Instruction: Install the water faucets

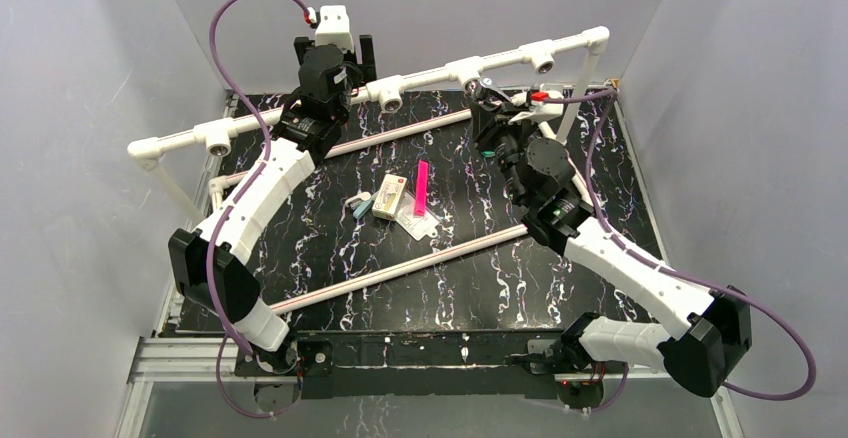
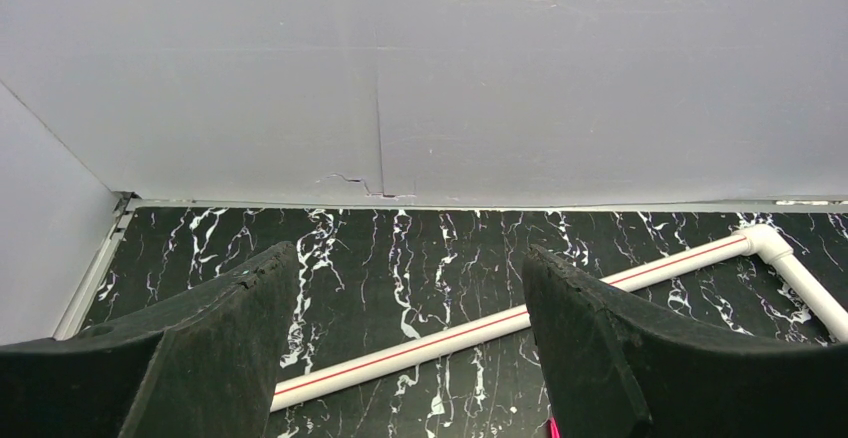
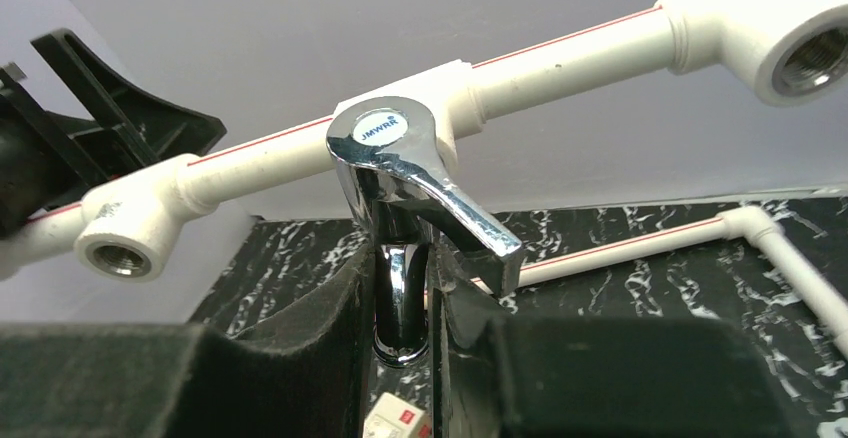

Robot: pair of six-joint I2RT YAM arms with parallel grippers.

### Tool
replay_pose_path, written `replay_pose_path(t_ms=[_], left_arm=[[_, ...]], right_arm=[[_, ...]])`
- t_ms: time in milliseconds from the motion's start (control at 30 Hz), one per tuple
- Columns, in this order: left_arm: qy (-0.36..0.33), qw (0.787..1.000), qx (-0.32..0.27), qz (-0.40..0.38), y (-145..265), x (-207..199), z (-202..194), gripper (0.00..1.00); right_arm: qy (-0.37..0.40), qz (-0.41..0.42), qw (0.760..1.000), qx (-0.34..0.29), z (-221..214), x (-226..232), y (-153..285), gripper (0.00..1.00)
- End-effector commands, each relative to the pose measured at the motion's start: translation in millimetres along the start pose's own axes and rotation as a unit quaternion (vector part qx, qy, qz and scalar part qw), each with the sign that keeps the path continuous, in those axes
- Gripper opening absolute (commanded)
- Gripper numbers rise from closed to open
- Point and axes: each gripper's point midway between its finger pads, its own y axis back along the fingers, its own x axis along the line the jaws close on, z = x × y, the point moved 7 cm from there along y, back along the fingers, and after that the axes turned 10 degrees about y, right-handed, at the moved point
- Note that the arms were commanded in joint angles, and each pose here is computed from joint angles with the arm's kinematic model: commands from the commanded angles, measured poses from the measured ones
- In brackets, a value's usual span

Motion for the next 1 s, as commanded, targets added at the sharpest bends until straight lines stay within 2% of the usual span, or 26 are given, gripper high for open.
replay_pose_path(t_ms=[0,567,967], left_arm=[[-0.049,0.993,0.102,-0.014,14.6,1.4,-48.0,0.79],[-0.048,0.993,0.104,-0.016,15.3,1.5,-49.0,0.79],[-0.048,0.993,0.104,-0.017,16.3,1.4,-48.1,0.79]], right_arm=[[-0.1,-0.007,0.994,-0.036,33.5,-1.8,-6.6,0.01],[-0.25,-0.054,0.966,-0.027,41.9,-14.4,-8.3,0.01],[-0.372,-0.08,0.925,-0.01,36.8,-19.3,-11.9,0.01]])
